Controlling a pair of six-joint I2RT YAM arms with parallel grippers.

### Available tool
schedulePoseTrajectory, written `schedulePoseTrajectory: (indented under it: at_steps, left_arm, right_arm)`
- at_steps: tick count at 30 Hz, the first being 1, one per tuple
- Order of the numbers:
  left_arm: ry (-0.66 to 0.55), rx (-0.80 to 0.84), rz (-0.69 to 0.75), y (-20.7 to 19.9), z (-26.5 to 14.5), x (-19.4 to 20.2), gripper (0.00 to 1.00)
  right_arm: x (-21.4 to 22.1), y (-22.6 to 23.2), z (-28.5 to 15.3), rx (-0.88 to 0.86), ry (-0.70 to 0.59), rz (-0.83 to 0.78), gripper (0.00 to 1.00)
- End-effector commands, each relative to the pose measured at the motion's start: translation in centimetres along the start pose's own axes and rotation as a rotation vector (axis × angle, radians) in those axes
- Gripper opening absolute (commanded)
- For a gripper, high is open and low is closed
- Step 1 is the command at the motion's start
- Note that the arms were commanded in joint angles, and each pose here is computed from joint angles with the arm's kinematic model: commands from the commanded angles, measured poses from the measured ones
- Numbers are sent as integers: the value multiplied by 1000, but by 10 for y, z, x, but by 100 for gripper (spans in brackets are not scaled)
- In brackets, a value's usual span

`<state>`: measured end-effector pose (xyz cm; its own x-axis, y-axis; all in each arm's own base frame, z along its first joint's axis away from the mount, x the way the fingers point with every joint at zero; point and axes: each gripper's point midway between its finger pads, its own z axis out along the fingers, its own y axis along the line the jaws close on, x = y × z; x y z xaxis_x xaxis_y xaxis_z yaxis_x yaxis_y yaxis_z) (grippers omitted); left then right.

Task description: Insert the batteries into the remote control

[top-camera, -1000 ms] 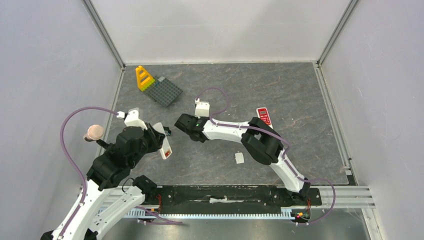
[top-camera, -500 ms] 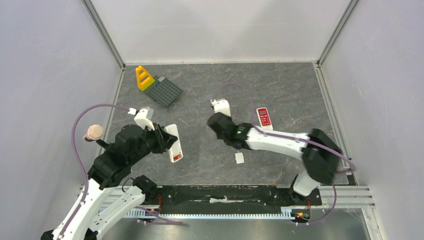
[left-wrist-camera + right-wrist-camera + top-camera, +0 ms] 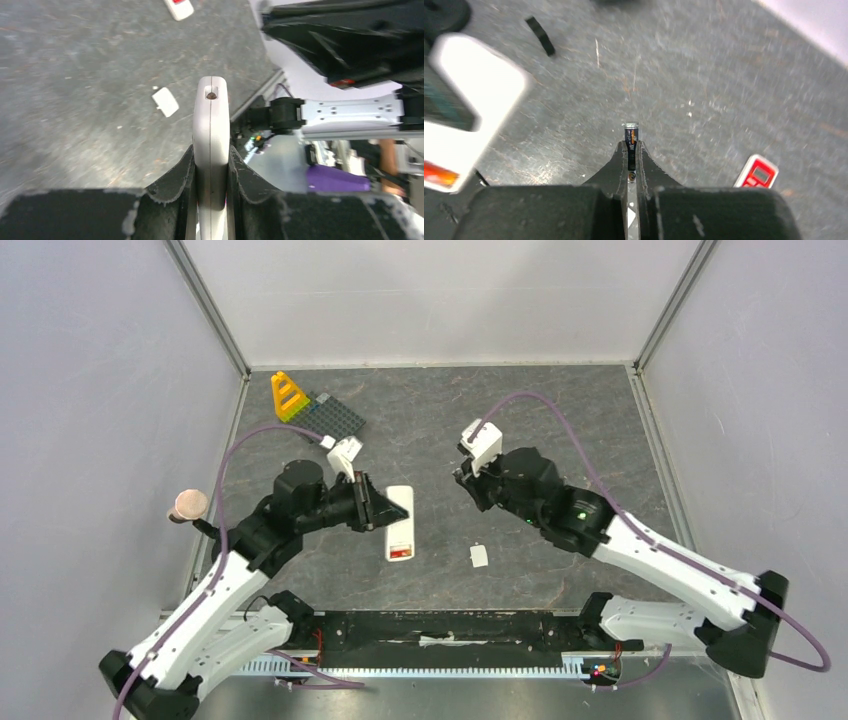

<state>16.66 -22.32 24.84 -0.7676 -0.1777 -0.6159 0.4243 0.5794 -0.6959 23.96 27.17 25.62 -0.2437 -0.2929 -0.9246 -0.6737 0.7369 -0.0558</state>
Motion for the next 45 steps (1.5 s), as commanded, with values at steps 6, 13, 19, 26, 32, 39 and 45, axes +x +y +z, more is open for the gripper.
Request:
schedulePoseTrajectory:
  at_steps: [6,13,19,26,32,39,45]
  left_arm:
    - [60,380,-147,-52,47,-16,2]
    - [132,529,-144,-58,71,-13,2]
    - [160,565,-208,-51,91,-12,2]
    - [209,584,-283,-41,109,-5,2]
    - [248,589,-329,-34,114,3,2]
    - [272,580,-353,-32,114,8,2]
    - [276,567,-371,-29,116,8,2]
  right_arm:
    - [-26,43,-71,-368,-96,-245,0]
    - [-9,55,-85,-471,-35,-277,0]
    - [4,57,-75,-467,50,-284,0]
    - [14,62,-59,-449,150,-316,0]
    - [19,63,-50,-424,210,-339,0]
    - [27,68,-46,-434,249,-360,0]
    - [29,70,-44,-438,256,-365,2]
